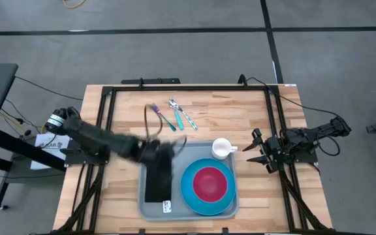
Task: Set up tray
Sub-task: Put the fork on the black table napkin
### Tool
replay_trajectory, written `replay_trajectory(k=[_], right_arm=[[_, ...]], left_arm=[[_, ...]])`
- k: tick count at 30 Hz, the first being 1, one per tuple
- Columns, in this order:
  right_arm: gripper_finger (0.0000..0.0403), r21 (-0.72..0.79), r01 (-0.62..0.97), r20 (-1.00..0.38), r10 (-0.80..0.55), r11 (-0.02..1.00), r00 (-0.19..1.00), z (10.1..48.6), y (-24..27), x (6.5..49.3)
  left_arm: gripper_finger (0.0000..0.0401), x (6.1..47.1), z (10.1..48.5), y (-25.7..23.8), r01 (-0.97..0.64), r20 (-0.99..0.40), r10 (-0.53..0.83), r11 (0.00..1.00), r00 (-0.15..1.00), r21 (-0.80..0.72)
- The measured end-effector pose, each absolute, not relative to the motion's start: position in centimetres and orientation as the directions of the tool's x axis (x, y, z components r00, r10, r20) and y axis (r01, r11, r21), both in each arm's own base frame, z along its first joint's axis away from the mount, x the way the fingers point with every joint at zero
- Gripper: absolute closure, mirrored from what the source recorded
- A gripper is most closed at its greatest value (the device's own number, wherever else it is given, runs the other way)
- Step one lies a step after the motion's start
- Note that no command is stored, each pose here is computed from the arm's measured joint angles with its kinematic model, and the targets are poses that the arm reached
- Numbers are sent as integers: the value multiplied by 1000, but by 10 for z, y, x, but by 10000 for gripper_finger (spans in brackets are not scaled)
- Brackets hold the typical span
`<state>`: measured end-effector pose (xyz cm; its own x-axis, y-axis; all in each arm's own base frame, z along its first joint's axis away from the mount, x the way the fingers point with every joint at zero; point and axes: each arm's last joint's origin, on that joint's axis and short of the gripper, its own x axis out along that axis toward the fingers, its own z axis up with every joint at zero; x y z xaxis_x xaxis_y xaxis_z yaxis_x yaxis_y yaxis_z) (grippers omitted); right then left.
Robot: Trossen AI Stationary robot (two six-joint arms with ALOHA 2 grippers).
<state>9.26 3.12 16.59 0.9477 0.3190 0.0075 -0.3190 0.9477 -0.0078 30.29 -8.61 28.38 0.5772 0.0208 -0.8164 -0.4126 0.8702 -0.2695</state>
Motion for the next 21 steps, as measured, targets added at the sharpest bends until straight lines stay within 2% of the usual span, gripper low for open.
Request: replay_trajectory(k=[5, 11, 17, 21], right_arm=[[214, -8, -319, 7, 319, 948, 948, 166, 31, 93], [214, -8, -319, 7, 319, 948, 948, 166, 31, 93], [214, -8, -319, 7, 320, 948, 948, 166, 31, 93], [214, -8, -319, 8, 319, 948, 948, 166, 31, 93]], left_arm=[[291, 319, 276, 0, -661, -839, 111, 674, 532, -330], [291, 321, 249, 89, -881, -883, 205, 319, 423, -348], [291, 323, 207, 138, -945, -932, 198, -65, 303, -321], [291, 325, 182, 151, -931, -956, 157, -233, 249, -281]])
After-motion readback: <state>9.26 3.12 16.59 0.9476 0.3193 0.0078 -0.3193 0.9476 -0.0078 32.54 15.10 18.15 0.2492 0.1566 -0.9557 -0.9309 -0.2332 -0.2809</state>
